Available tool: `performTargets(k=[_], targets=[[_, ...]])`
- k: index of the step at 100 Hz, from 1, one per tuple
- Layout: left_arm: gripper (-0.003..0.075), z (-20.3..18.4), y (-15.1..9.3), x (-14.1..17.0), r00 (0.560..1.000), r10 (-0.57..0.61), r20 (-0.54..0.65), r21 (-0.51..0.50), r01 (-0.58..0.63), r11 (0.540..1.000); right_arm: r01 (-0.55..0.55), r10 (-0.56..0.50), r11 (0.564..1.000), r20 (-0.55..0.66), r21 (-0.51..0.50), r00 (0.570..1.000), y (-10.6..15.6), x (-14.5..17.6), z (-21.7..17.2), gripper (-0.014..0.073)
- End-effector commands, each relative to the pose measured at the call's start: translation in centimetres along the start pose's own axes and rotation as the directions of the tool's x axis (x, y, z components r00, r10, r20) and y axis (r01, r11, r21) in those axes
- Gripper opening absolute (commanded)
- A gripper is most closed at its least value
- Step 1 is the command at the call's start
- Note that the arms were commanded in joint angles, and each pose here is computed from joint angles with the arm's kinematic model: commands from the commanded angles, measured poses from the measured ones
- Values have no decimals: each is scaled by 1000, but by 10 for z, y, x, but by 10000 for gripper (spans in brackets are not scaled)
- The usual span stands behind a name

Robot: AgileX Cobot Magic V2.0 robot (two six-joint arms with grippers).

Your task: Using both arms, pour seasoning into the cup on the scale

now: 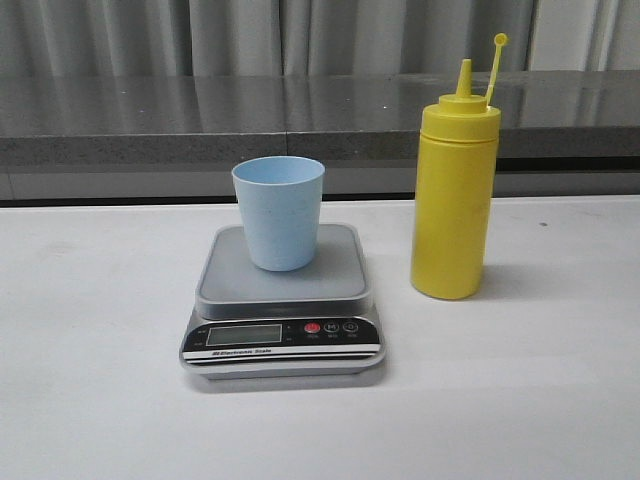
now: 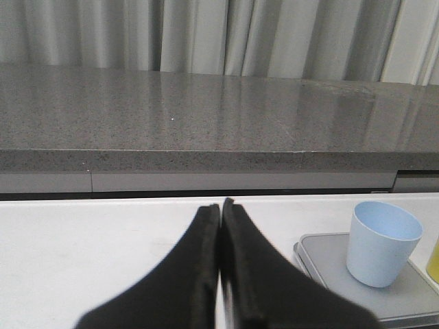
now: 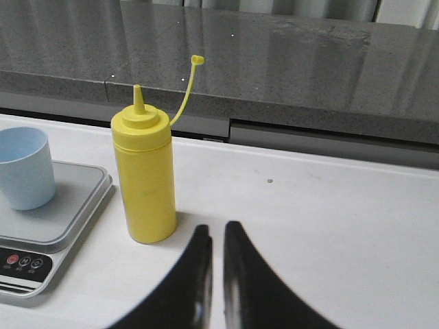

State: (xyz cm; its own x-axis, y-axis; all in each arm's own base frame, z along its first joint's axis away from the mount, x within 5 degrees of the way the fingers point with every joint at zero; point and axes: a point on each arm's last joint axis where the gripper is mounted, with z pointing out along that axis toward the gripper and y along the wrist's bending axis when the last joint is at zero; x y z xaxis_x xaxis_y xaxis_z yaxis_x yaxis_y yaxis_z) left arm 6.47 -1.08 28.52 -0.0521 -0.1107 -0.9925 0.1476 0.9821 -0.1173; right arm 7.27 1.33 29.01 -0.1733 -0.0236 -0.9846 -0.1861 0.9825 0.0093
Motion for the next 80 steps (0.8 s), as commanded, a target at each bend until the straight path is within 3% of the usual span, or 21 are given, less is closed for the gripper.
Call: performTargets(k=[1,80], targets=[[-20,-1,-1,-15,996,-4,90,0,4,1000,7,-7,1000,85,-2,996,0,-13,-2,-62],[-20,-1,-1,-15,996,-4,90,0,4,1000,19,-19,1000,85,3,996,0,-13,-2,-66]])
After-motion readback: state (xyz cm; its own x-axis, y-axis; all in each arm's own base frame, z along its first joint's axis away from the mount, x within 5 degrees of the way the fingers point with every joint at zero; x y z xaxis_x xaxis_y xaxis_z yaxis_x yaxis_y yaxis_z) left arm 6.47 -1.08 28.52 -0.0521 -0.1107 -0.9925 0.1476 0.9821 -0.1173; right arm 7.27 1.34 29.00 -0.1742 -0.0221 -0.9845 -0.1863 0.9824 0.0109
